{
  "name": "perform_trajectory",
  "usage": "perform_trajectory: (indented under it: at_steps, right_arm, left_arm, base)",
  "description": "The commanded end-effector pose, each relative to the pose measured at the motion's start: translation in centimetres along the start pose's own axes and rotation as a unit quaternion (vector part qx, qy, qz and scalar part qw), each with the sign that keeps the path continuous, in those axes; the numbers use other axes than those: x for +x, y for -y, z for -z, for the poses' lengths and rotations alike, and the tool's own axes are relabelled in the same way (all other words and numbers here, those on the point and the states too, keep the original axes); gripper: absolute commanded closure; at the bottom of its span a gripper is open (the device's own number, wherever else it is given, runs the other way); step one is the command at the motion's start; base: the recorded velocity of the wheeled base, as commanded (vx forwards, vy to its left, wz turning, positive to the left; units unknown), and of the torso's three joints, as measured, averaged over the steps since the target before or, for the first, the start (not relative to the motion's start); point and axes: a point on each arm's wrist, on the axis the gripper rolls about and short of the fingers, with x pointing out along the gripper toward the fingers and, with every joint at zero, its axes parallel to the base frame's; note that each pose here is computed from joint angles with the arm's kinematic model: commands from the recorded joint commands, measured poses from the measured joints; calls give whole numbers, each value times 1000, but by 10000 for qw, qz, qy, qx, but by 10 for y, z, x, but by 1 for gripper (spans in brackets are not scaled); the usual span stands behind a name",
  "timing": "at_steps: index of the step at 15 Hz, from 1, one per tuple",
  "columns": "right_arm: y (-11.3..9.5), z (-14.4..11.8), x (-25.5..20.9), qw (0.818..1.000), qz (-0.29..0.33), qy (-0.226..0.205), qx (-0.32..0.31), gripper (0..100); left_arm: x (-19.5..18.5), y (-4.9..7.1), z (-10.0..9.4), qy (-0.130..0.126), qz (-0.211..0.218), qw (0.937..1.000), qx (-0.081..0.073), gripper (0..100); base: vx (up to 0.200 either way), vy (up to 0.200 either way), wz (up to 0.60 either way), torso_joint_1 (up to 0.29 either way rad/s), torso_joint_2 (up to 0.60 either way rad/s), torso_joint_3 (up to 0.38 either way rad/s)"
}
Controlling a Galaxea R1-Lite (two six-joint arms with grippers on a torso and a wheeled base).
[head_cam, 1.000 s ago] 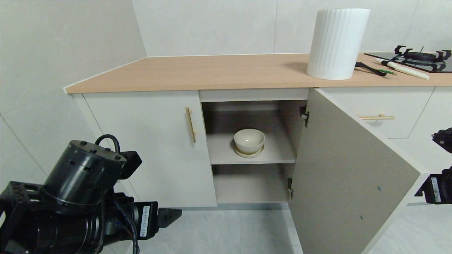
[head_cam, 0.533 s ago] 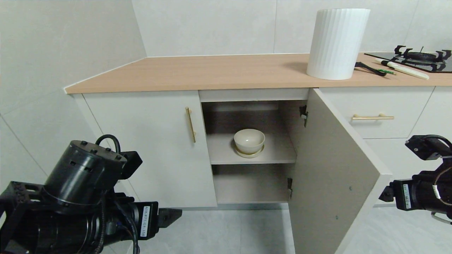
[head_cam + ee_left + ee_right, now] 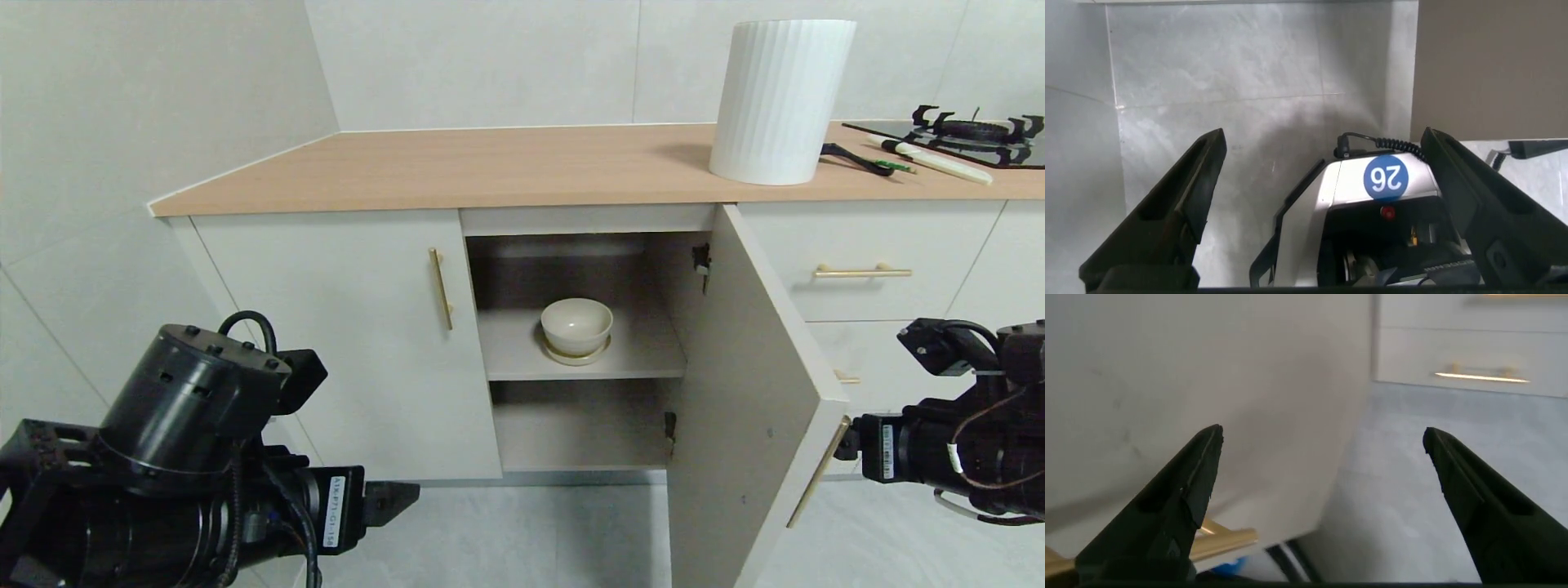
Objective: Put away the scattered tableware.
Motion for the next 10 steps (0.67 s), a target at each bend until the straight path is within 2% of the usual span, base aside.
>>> perform_trajectory:
  at_steps: [1, 5, 10]
  right_arm:
    - [-4, 5, 6, 9999, -89, -119, 10, 0]
    - [-13, 9, 17, 9992, -242, -247, 210, 0]
    - [-28, 15, 48, 9955, -553, -76, 766, 0]
  left_arm:
    - [0, 0, 0, 1, -3, 10000, -3, 0]
    - [0, 0, 0, 8, 1, 10000, 3, 0]
    - [-1, 0, 0, 14, 4, 10000, 2, 0]
  base:
    - [0, 0, 0, 0, 0, 0]
    - [0, 0, 0, 0, 0, 0]
    - [0, 0, 0, 0, 0, 0]
